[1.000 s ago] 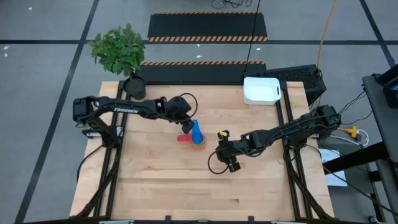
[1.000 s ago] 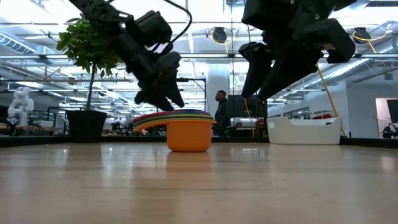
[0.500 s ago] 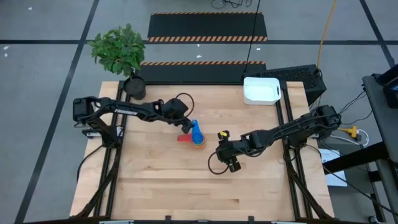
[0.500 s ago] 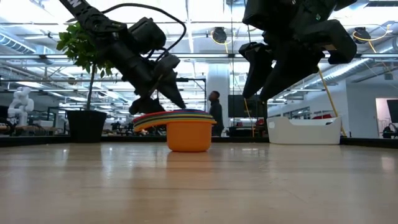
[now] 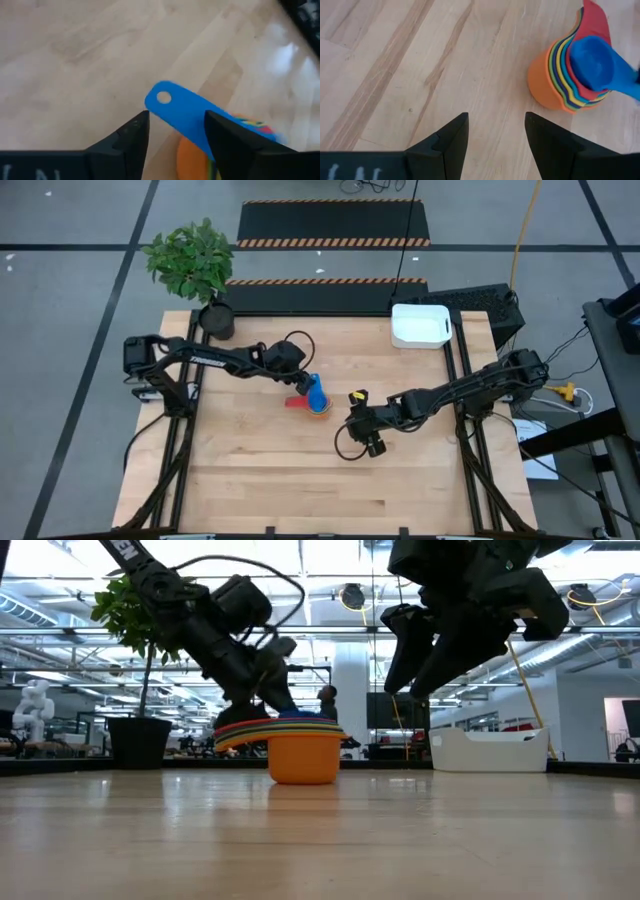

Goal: Nest measuring cups in basket
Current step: Stack the blue measuring cup into the red measuring cup

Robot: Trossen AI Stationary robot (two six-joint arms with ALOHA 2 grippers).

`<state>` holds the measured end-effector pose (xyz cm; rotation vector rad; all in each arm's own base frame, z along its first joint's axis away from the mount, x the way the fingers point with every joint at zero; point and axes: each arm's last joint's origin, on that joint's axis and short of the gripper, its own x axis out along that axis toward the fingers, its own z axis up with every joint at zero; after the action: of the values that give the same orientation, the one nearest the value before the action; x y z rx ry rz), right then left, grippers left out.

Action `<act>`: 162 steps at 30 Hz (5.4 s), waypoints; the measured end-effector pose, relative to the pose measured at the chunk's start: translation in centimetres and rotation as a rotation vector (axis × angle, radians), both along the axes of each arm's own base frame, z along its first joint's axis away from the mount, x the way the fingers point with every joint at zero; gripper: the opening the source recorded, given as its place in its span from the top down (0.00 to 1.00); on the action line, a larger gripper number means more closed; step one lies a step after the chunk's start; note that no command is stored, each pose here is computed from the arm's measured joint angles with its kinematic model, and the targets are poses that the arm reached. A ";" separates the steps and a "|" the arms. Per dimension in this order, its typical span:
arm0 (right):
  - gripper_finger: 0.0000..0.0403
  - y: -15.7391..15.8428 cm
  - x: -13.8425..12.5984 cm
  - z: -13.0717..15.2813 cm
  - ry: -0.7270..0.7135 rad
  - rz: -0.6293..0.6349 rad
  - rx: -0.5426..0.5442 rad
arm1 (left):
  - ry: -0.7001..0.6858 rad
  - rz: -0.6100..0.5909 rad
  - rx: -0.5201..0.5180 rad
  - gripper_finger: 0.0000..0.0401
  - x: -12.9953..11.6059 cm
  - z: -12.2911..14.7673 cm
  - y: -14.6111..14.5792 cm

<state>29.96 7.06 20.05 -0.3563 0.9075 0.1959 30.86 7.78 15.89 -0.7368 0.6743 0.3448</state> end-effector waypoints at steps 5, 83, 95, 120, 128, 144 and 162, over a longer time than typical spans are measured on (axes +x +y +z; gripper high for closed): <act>0.54 0.0 0.0 0.0 0.006 0.000 -0.002 | 0.002 -0.018 -0.035 0.53 0.4 -1.1 0.2; 0.75 -5.6 4.8 -5.3 -0.315 -0.368 0.197 | 0.025 0.026 0.123 0.31 -1.7 2.7 0.0; 0.75 -5.6 4.8 -5.4 -0.318 -0.364 0.195 | -0.029 -0.061 0.022 0.14 -0.6 1.0 0.7; 0.75 -5.6 4.1 -3.9 -0.324 -0.372 0.202 | -0.259 -0.187 0.023 0.96 0.9 2.0 1.4; 0.73 -5.6 1.3 1.2 -0.358 -0.369 0.219 | -0.379 -0.218 0.082 0.98 0.8 4.2 0.7; 0.56 -5.4 -4.9 3.8 -0.783 -0.280 0.401 | -0.704 -0.103 0.480 0.99 -1.1 12.9 -5.4; 0.55 -5.4 -5.6 3.2 -0.959 -0.172 0.330 | -0.986 -0.120 0.729 0.99 -0.1 14.2 -10.6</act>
<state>24.39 1.63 23.24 -0.0344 -0.0496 -0.0004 30.73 -2.78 30.05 -0.0992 -0.3485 0.0663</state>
